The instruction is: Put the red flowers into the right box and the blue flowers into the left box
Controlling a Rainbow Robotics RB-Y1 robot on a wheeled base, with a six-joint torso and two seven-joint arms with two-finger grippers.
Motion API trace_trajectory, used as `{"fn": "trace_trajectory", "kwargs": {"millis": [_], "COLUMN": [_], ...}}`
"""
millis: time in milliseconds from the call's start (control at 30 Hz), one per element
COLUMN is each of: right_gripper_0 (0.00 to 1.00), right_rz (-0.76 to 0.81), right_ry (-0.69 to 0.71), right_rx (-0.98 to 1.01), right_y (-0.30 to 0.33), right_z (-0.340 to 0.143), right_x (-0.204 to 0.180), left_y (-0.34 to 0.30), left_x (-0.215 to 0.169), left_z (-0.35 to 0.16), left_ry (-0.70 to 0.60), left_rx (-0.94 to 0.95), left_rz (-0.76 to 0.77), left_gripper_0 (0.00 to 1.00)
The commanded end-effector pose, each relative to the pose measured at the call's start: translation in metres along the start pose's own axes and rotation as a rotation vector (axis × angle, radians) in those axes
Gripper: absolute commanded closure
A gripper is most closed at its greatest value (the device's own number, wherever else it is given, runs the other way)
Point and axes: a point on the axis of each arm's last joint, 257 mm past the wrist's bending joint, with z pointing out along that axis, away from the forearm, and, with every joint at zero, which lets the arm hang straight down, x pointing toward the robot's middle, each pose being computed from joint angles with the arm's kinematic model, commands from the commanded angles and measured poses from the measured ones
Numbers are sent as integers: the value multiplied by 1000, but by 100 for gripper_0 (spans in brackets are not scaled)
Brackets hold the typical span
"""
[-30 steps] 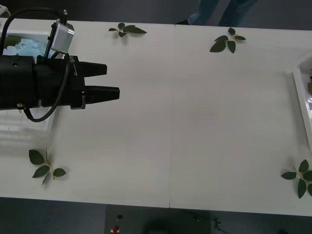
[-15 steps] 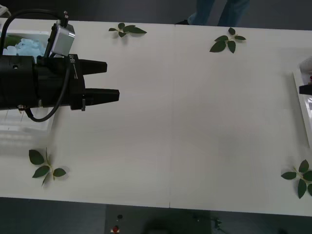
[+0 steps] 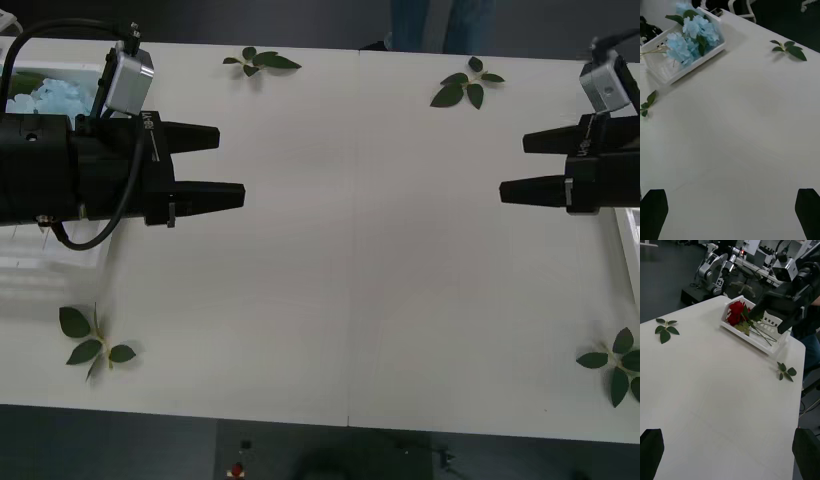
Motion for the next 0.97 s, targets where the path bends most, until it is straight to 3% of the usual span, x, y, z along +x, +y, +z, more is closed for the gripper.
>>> {"fn": "trace_trajectory", "kwargs": {"millis": [33, 500, 967], "right_gripper_0": [0, 0, 0], "right_rz": [-104, -164, -162], "right_ry": [-32, -75, -74], "right_rx": [-24, -121, -124], "right_y": [20, 64, 65], "right_z": [-3, 6, 7], "right_x": [-25, -41, -40], "left_y": [-3, -2, -2], "left_x": [-4, -4, -4], "left_z": [2, 2, 2], "left_ry": [-15, -16, -16], "left_rx": [4, 3, 3], "left_rz": [50, 49, 49], "left_gripper_0": [0, 0, 0]}}
